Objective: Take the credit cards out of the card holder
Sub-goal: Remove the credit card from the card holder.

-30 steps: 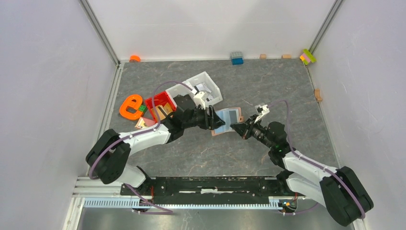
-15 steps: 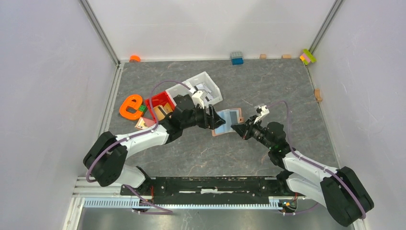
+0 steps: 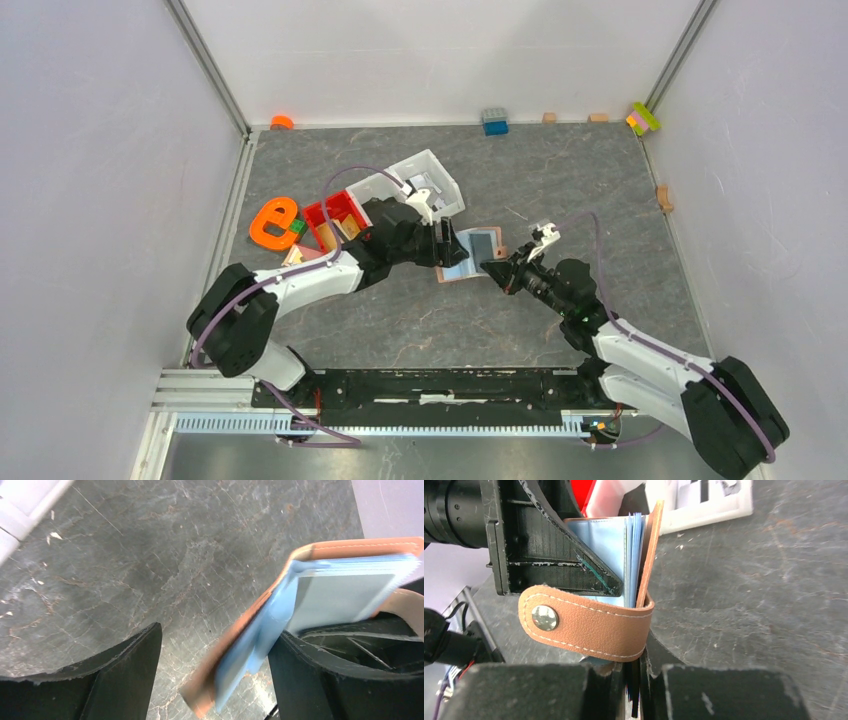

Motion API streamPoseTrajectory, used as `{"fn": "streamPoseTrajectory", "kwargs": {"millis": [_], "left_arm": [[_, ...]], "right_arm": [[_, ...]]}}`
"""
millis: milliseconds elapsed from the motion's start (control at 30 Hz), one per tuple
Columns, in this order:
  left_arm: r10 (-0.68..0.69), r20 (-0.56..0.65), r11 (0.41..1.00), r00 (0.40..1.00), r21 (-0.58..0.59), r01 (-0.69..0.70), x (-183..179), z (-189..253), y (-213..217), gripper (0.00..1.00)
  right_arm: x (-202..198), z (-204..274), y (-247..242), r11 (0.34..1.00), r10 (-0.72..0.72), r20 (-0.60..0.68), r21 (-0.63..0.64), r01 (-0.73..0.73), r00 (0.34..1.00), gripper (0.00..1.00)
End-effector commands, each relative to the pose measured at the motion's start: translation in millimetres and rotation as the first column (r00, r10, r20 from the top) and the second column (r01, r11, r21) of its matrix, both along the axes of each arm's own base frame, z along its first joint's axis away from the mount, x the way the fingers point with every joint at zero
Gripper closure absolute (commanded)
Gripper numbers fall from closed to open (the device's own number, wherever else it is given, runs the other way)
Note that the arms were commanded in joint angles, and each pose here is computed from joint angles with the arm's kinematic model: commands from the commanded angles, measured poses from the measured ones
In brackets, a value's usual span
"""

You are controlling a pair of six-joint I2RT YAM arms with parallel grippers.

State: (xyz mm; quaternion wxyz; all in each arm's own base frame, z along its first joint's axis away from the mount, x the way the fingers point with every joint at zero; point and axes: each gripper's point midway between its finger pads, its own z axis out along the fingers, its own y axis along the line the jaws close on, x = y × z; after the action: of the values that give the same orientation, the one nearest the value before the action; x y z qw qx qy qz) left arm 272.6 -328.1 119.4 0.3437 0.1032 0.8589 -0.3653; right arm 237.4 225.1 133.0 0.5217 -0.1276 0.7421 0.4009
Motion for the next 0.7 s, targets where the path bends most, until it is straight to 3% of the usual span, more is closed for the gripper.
{"fn": "streamPoseTrajectory", "kwargs": {"millis": [0, 167, 400, 533, 667], "left_arm": [[0.091, 0.036, 0.988, 0.995, 0.122, -0.094, 19, -6, 19, 0.19], [0.15, 0.064, 0.98, 0.987, 0.122, -0.157, 25, 1, 34, 0.19], [0.196, 0.1, 0.978, 0.975, 0.058, -0.203, 26, 16, 46, 0.16], [0.048, 0.184, 0.984, 0.982, -0.18, -0.014, 1, 50, 20, 0.0], [-0.066, 0.212, 0.954, 0.975, -0.271, 0.124, -15, 64, 0, 0.0]], "right_arm": [[17, 34, -21, 0.989, -0.149, 0.126, 0.034, 0.146, 0.981, 1.0], [28, 27, -46, 0.955, -0.295, 0.106, 0.006, 0.296, 0.95, 1.0], [30, 24, -50, 0.946, -0.323, 0.094, -0.005, 0.325, 0.942, 1.0], [28, 27, -43, 0.958, -0.285, 0.103, 0.005, 0.286, 0.953, 1.0], [23, 31, -32, 0.976, -0.218, 0.119, 0.02, 0.217, 0.969, 1.0]]}}
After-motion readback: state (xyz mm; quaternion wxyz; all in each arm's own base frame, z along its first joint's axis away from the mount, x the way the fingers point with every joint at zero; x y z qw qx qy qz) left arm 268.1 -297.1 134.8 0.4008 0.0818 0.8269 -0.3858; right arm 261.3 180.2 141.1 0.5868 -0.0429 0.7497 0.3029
